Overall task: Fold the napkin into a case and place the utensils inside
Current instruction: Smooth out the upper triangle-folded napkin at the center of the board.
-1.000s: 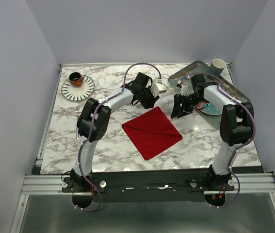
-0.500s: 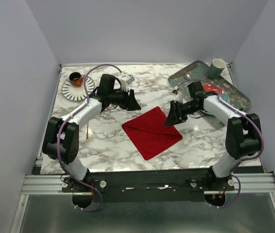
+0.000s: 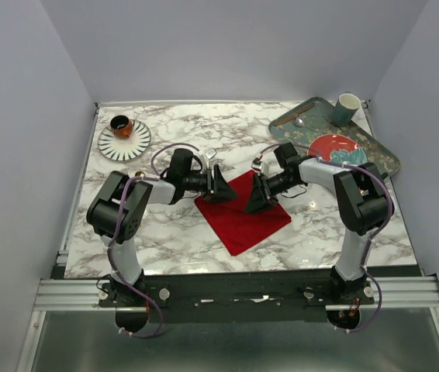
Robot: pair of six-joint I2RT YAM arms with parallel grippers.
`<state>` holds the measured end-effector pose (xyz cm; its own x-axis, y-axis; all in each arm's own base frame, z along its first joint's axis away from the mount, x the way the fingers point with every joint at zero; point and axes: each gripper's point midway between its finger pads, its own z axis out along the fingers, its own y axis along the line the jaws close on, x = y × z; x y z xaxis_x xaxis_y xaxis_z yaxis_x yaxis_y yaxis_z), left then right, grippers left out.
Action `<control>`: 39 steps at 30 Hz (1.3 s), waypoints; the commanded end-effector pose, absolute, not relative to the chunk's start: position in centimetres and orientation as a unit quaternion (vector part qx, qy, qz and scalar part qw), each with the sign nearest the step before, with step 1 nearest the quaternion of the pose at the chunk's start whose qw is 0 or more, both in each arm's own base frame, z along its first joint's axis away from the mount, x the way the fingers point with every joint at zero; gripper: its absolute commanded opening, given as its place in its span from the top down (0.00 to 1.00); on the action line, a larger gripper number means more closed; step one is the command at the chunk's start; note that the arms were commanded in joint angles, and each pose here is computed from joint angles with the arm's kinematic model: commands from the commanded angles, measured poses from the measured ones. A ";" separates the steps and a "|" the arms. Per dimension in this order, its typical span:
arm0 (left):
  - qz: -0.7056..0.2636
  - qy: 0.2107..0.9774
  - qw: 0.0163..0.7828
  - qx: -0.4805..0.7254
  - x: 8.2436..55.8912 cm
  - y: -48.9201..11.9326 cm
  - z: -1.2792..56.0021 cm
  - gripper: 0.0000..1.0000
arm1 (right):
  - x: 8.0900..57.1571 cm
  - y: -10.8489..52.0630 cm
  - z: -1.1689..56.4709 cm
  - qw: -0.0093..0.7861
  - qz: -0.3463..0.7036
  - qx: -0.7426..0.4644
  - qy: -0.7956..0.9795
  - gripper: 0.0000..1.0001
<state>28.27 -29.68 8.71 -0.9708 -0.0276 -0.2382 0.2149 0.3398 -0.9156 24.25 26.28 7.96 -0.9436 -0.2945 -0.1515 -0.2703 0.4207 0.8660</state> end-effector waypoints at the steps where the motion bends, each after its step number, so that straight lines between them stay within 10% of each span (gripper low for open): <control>1: -0.622 0.771 0.119 0.064 29.3 -31.6 11.3 0.39 | 25.4 27.2 8.1 0.015 -0.542 0.168 -0.824 0.48; 30: -0.579 0.808 0.065 -0.088 32.2 -25.2 3.2 0.35 | 27.1 23.3 0.4 0.103 -0.460 0.063 -0.880 0.46; 39: -0.622 0.770 0.138 -0.020 32.7 -24.9 9.3 0.40 | 28.8 25.6 0.9 0.089 -0.462 0.105 -0.876 0.47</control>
<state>32.67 -25.22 4.95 -0.9726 -0.2291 -0.0394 -0.0252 0.2724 -0.9619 28.30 25.17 3.07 -0.9699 -0.2235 0.0966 -0.0283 0.4976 0.8670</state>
